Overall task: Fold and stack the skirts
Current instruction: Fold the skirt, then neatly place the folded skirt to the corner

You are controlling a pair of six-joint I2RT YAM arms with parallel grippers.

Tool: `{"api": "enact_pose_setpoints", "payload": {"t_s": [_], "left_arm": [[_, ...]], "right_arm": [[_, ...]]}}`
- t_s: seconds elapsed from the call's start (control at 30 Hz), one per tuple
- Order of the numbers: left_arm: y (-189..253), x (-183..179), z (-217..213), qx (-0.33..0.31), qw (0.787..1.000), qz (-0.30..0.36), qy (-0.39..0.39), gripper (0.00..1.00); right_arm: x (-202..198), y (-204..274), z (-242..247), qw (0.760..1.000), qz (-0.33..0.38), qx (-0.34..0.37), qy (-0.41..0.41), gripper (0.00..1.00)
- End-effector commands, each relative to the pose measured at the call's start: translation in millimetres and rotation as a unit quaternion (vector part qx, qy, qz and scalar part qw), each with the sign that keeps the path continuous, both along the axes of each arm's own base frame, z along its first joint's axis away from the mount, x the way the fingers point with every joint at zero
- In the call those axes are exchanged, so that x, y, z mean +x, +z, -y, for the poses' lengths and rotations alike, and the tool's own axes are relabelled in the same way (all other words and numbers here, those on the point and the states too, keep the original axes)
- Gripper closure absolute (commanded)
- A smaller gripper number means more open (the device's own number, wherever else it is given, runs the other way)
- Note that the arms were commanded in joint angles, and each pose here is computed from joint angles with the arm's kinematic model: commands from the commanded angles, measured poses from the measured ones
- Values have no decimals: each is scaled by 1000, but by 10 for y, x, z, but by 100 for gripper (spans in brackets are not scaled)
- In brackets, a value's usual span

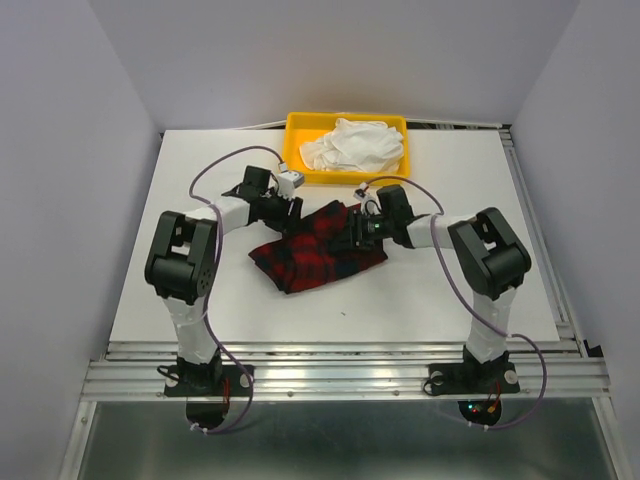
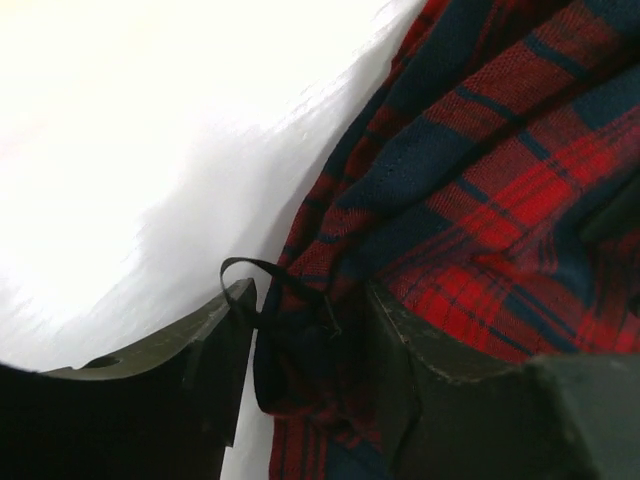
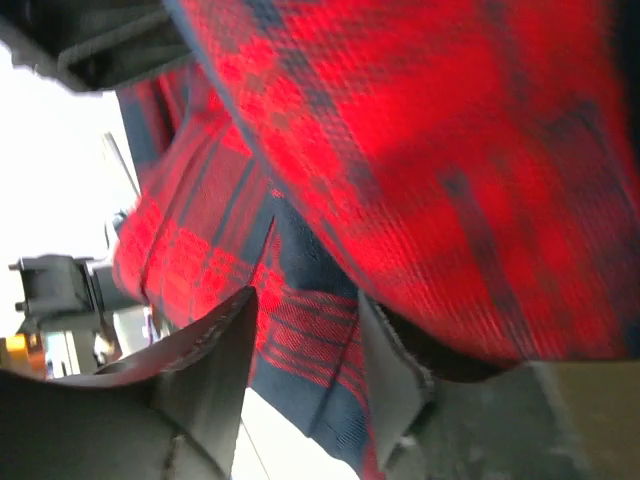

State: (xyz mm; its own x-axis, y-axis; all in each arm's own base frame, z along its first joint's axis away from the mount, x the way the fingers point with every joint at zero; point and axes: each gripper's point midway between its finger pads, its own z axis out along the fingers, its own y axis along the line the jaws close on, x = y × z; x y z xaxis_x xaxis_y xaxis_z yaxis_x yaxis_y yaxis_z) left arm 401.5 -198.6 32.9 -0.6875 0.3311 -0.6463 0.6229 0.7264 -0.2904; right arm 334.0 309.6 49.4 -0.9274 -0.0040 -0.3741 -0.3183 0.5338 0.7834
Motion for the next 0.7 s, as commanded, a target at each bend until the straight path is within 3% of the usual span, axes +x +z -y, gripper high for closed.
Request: {"api": "enact_pose_setpoints", "payload": {"t_s": [0.0,0.1,0.13,0.17,0.27,0.3,0.5,0.67], "left_arm": [[729,53,-233,12,993,107,41,33],[1037,36,-274,3,989,131,64,32],[1105,4,-277,0,989,133,66,31],[1224,-32,-282,-6,988,141,68,16],[1335,-136,-304,-14,987,141,76,15],[1348,-158,-306,-14,987,141,76,2],[1572,-170,-409,-2,981,168,96,2],[1730,-140,-452,8,978,186,100,1]], "right_arm": [[133,-264,151,997,9,-36,-71,44],[120,-243,251,993,12,-51,-102,38],[131,-242,316,991,16,-66,-118,28],[157,-223,450,984,29,-94,-150,26],[190,-191,776,964,61,-167,-197,19],[201,-203,874,957,67,-192,-208,17],[329,-149,1546,904,111,-348,-221,15],[185,-271,2104,860,75,-466,-193,10]]}}
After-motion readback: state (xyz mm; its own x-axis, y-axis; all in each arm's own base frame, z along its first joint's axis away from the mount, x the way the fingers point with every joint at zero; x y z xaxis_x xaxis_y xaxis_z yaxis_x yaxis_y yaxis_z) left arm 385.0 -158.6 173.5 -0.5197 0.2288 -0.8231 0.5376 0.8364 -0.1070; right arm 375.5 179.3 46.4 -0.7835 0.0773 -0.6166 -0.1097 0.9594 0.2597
